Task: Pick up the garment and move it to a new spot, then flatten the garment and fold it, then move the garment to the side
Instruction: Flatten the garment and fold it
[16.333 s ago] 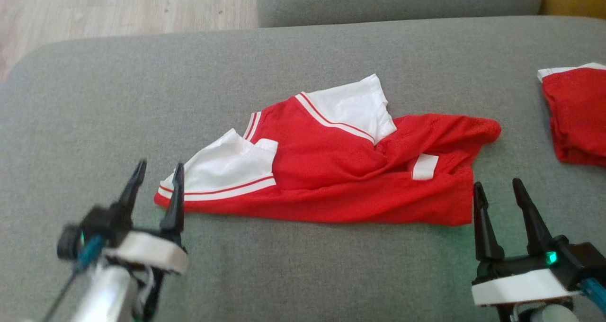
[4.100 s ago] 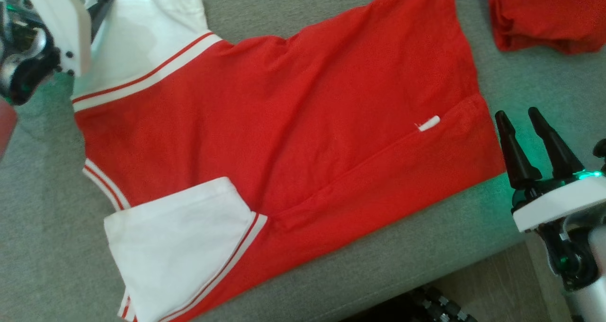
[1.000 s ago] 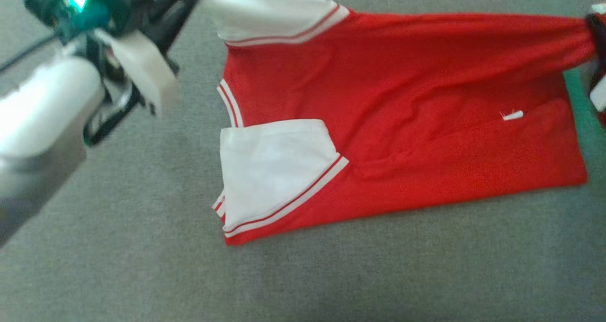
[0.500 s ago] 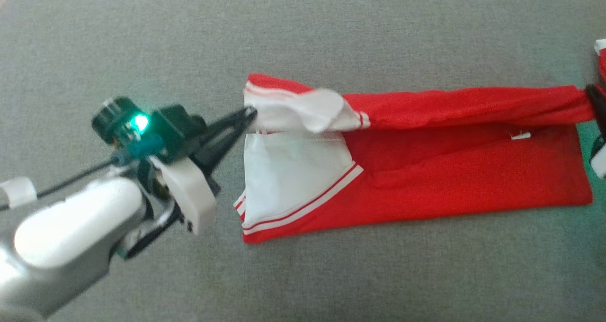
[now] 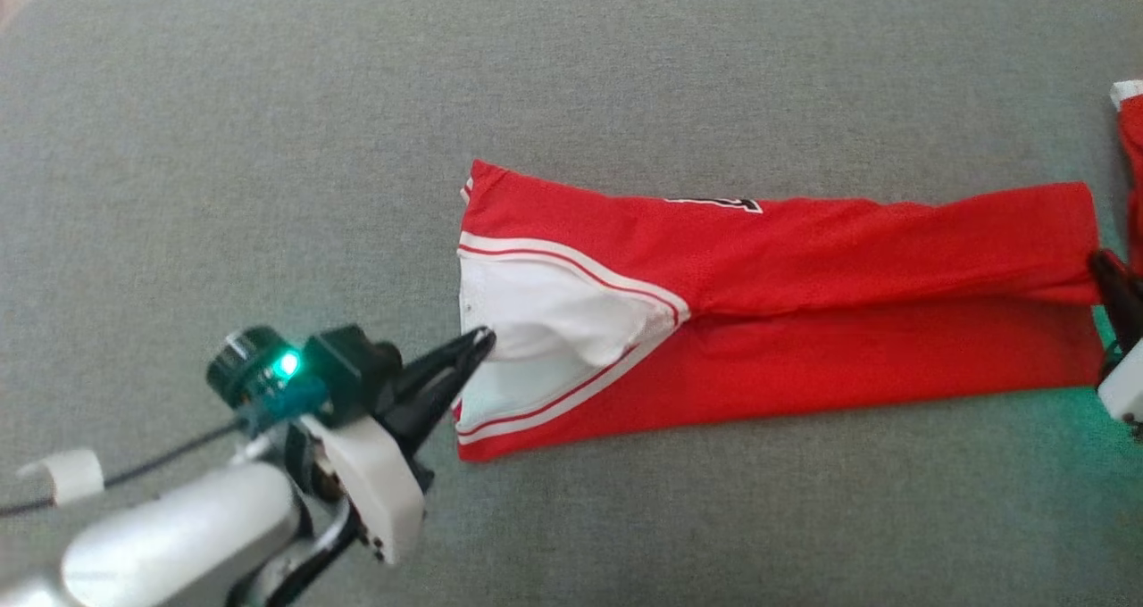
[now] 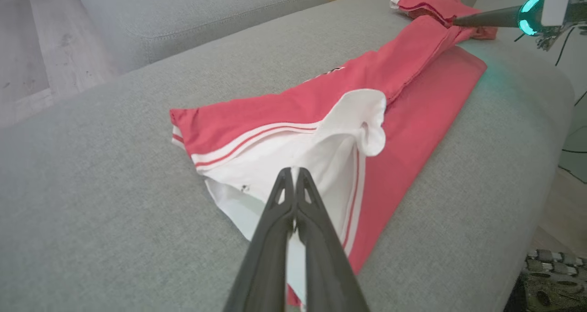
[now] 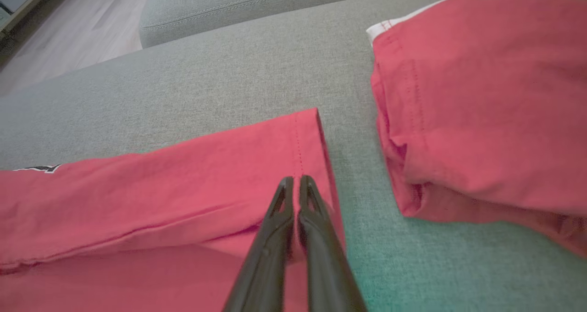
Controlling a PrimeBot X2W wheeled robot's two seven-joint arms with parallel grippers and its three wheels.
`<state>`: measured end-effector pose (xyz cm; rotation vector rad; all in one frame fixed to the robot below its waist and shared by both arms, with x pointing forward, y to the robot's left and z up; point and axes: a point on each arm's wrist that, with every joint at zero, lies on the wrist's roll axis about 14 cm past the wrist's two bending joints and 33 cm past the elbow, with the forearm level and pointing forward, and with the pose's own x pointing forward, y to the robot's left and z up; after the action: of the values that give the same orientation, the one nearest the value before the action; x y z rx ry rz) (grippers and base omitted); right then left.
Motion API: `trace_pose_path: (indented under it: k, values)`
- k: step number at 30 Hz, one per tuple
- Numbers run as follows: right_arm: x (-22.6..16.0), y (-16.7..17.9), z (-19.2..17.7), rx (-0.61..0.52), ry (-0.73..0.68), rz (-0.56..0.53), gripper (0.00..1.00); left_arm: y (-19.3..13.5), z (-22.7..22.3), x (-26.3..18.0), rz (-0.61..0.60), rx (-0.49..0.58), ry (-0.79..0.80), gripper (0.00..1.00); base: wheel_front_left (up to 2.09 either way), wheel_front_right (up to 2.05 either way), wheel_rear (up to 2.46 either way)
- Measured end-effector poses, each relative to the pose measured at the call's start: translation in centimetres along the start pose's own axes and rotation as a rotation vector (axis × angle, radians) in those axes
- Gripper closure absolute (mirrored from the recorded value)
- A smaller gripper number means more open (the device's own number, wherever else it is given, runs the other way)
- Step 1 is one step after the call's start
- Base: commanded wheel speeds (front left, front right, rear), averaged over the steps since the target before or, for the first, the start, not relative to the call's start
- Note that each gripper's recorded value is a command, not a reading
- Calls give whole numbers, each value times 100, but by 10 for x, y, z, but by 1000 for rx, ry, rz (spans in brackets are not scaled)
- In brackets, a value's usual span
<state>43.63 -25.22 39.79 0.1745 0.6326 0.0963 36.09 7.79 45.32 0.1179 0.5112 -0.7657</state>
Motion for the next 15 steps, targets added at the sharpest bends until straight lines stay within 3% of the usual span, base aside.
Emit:
trace_pose_path:
  k: [1, 2, 3, 4, 5, 8, 15]
  values:
    - [-1, 0, -2, 3, 0, -3, 5, -3, -3, 1, -1, -13, -4, 100, 0, 0, 0]
    - [-2, 0, -3, 10, -2, -6, 0, -6, -6, 2, -1, -26, -4, 89, 0, 0, 0]
    - [-3, -1, -3, 16, -14, -12, 0, -10, -8, 3, 0, -38, -10, 58, 0, 0, 0]
    - [-4, -1, -3, 22, -26, -17, 0, -13, -9, 4, 1, -42, -26, 4, 0, 0, 0]
    - [-6, -2, -2, 33, -50, -21, 0, -15, -7, 6, 10, -45, -54, 0, 0, 0, 0]
    - [-17, -5, -4, 79, -128, -43, 0, -15, -1, 7, 78, -77, -143, 0, 0, 0, 0]
    - [-41, -8, -38, 164, -162, -103, 0, -3, -10, -5, 345, -174, -264, 0, 0, 0, 0]
